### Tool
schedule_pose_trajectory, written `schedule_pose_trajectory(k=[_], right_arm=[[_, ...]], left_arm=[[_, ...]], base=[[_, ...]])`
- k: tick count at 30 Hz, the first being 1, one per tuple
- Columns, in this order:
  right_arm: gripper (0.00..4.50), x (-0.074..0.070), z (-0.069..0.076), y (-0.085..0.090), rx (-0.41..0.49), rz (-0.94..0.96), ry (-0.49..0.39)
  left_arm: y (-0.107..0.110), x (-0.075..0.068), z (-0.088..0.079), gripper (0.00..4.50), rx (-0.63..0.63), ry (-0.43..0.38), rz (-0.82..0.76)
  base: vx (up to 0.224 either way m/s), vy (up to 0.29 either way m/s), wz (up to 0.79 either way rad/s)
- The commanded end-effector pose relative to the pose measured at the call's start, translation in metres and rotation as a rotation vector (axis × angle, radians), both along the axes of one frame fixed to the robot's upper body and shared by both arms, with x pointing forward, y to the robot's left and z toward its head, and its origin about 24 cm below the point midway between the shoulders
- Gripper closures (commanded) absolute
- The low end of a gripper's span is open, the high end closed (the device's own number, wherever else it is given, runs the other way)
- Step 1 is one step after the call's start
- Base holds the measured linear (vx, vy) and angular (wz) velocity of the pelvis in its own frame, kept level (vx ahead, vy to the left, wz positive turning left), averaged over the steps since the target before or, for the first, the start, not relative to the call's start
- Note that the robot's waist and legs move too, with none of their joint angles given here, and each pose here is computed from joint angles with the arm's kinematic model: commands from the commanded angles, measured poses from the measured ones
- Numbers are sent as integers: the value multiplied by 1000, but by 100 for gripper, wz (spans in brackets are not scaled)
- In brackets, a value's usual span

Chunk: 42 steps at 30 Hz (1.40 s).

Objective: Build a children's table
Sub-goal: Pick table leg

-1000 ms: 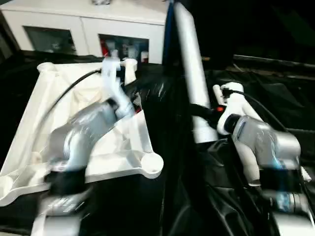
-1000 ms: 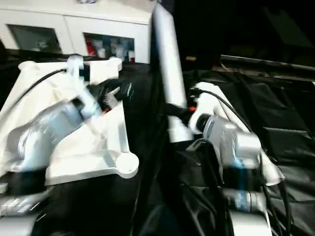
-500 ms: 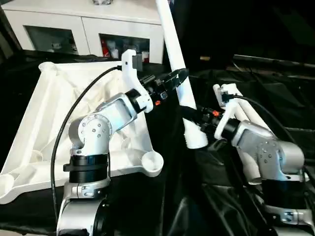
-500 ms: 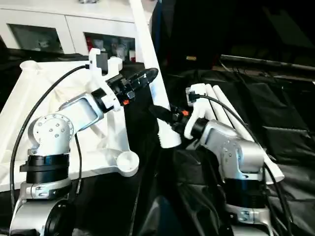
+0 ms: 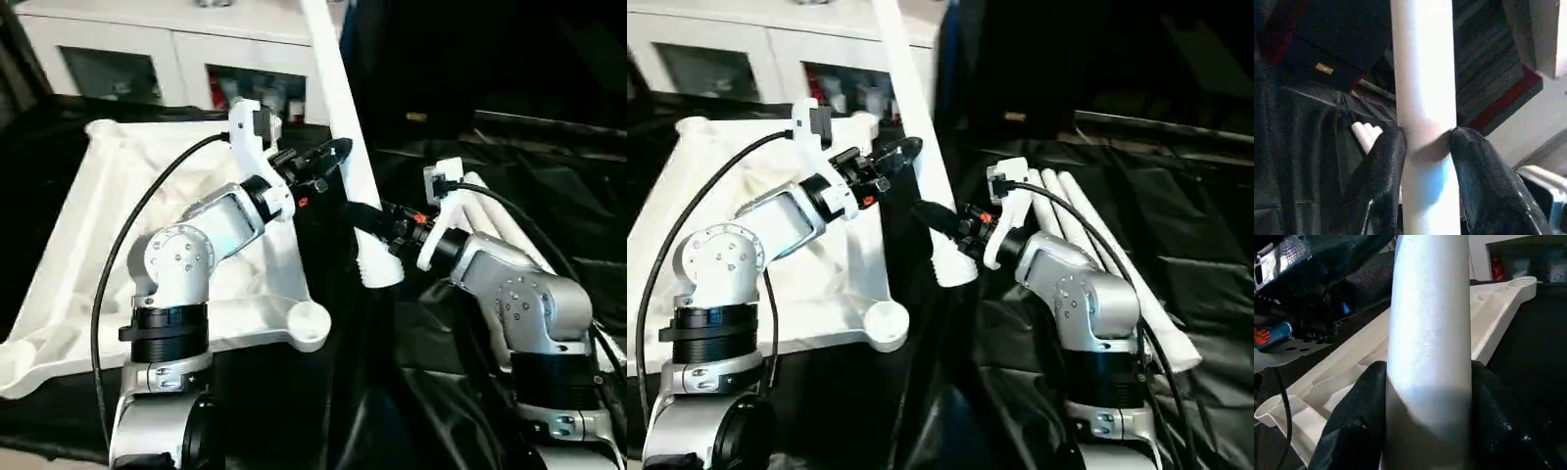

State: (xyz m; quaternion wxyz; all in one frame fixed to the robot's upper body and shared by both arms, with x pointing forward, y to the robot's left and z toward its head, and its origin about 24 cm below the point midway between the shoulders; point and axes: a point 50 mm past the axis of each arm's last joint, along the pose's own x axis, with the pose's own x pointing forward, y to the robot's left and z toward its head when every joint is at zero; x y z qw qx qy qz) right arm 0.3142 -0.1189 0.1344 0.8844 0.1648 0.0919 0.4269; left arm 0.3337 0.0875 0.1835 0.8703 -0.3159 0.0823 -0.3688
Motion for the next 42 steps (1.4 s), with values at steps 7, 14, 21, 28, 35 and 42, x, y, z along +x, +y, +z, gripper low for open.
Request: schedule_pose_trajectory(k=[7, 14, 21, 28, 35, 42], right_arm=[[264, -10, 12, 18, -49, 129, -109], [264, -9, 10, 20, -108, 114, -132], [264, -6, 10, 20, -137, 73, -153], [194, -4, 10, 24, -137, 51, -166], [146, -2, 15, 15, -63, 119, -108], [124, -12, 19, 4, -15, 377, 22]], left_arm=[[-16, -13, 7, 184, -40, -9, -150], [-10, -3, -2, 139, 40, 29, -29], [4, 10, -3, 174, 59, 60, 123], [6, 6, 1, 232, 58, 33, 88], [-1, -5, 9, 261, 144, -66, -95], [-5, -14, 24, 262, 163, -171, -288]], base=[[0, 0, 0], [0, 0, 0], [0, 0, 0], [0, 0, 0], [0, 0, 0], [0, 0, 0]])
